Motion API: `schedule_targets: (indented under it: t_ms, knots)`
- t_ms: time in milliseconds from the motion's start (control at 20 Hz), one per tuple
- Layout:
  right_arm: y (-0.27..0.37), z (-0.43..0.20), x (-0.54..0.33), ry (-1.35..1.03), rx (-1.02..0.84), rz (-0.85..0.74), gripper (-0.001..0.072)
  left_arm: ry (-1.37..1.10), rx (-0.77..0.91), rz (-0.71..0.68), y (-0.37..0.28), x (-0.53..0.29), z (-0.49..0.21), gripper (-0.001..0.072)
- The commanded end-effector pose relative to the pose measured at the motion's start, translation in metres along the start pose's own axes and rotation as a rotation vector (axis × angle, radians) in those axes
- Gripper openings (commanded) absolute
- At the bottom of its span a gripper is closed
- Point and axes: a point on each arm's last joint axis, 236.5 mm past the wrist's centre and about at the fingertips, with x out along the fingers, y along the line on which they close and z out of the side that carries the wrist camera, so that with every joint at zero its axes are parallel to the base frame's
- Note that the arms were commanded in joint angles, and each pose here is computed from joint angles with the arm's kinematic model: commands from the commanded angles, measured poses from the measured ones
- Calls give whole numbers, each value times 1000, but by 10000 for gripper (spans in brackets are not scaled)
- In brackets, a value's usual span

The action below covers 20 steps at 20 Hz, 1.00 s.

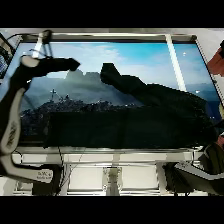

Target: Fold the clothes and pants, and hang the long-sleeved shirts on hangers.

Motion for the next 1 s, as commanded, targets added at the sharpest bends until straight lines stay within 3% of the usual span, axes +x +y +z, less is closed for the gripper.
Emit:
schedule_targets:
  t_ms: [0, 150, 600, 950]
  knots:
    - [40, 12, 4, -41, -63, 86, 612, 102, -137, -25, -8, 67, -13, 364]
    - [71, 20, 10, -76, -157, 87, 612, 263, -199, -33, 3, 96, -50, 420]
    - [163, 7, 28, -106, -420, 120, 612, 306, -275, -26, 4, 153, -100, 420]
    - [200, -2, 33, -129, -517, 142, 612, 312, -291, 82, 20, 161, -110, 419]
